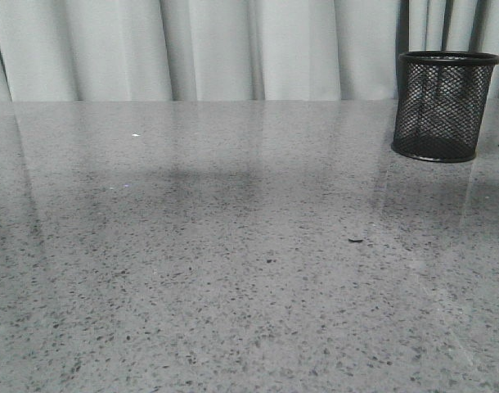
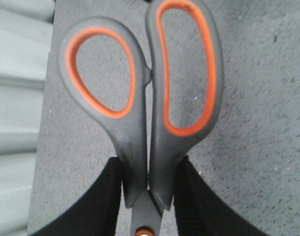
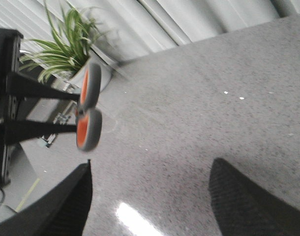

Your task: Put scissors into bucket

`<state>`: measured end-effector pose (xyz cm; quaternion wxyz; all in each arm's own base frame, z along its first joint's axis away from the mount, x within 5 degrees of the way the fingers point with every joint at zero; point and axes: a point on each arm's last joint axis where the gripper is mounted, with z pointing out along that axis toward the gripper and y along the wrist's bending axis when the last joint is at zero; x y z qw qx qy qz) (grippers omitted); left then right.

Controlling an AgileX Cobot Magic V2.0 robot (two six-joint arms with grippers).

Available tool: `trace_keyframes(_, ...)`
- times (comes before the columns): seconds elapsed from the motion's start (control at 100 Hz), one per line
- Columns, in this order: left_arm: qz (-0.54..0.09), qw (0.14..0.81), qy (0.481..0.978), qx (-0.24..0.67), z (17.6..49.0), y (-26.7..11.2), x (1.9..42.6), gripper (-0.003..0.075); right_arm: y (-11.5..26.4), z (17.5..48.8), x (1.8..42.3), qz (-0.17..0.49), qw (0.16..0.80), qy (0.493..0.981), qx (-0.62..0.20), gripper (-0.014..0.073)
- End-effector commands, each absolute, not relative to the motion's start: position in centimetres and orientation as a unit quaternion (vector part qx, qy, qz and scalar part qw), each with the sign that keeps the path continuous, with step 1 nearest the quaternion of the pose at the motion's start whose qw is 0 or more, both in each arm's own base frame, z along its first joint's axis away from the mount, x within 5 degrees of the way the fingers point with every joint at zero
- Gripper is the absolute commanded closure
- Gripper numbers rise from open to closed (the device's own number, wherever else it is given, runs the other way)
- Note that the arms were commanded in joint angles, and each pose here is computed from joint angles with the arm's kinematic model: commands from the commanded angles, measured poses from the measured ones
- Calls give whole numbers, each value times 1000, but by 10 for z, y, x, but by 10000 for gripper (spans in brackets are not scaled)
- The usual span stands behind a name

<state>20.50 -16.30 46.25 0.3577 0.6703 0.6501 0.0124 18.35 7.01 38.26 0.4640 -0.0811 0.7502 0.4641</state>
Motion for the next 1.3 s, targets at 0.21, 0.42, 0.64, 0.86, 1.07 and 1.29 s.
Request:
trace_keyframes(0.21,-7,403,634,660,476,-189,188,741,74,411,190,510,483,704,-104,164)
trace_keyframes(0.42,-21,433,611,663,479,-205,183,741,75,412,198,516,472,706,-111,205)
trace_keyframes(0.64,-33,438,607,662,475,-219,183,741,78,412,209,531,450,707,-126,205)
trace_keyframes(0.86,-48,471,588,656,478,-233,181,741,80,408,218,536,435,711,-135,206)
trace_keyframes(1.07,-51,465,594,655,473,-238,184,741,80,405,221,531,436,711,-150,445)
trace_keyframes(1.29,-55,461,595,656,472,-240,185,662,80,405,221,527,442,710,-154,662)
